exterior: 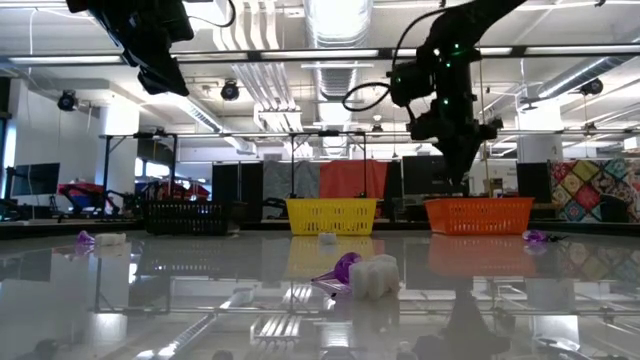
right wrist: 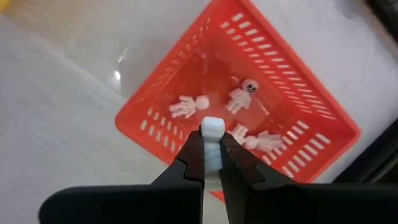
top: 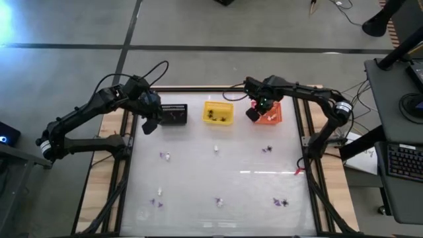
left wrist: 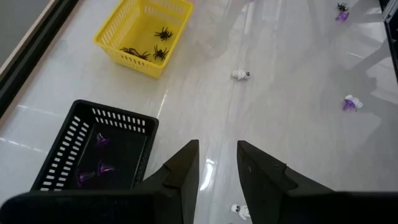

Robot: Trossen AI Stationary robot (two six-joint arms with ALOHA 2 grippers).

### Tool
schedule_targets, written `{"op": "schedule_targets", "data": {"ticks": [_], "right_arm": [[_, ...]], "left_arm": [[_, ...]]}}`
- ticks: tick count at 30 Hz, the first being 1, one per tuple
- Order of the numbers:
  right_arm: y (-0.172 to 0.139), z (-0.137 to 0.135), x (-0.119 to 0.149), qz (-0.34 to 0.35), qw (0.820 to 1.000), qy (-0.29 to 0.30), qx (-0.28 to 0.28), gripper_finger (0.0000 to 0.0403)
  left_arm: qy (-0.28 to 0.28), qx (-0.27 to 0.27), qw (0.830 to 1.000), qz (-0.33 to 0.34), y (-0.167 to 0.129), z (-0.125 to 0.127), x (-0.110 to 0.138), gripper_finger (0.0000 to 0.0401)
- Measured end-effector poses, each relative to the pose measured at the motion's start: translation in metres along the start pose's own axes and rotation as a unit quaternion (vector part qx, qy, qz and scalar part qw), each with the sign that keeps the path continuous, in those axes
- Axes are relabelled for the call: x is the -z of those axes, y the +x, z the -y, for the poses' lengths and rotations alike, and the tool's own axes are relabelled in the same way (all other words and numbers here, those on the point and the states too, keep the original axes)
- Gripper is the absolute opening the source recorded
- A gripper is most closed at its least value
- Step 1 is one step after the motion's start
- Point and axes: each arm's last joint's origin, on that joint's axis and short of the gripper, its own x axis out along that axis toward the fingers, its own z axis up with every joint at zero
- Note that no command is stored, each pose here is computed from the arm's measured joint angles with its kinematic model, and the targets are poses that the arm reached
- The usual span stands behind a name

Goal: Sort Halloween decoration
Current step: Put the white skeleton toy into the orange bin, then put the violet hat toy into the black bin

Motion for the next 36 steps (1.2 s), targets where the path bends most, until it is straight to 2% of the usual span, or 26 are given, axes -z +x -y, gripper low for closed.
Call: {"op": "schedule_targets", "data": {"ticks": [7,18,26,30,36], "right_arm": [[0.012,0.015,-0.006,-0.021,1.0,-0.002,0.0,0.0019],[0.018,0.016,-0.006,-0.027,0.999,-0.036,0.013,0.0114],[0.009,0.016,-0.01,-0.01,0.999,-0.021,0.024,0.0156],[0.0,0.013,-0.014,0.006,1.0,-0.019,0.014,0.0161],[-0.01,-0.001,-0.015,0.009,0.998,-0.027,-0.049,0.0156]], "left_arm": [[-0.01,-0.018,1.0,-0.004,0.0,-0.001,0.0,0.0091],[-0.048,-0.039,0.998,-0.007,0.0,-0.002,0.001,0.0091],[-0.083,-0.043,0.995,-0.018,0.0,-0.002,0.003,0.0091],[-0.105,-0.043,0.993,-0.031,0.0,-0.001,0.006,0.0091],[-0.132,-0.028,0.989,-0.064,-0.001,0.001,0.012,0.0091]]}}
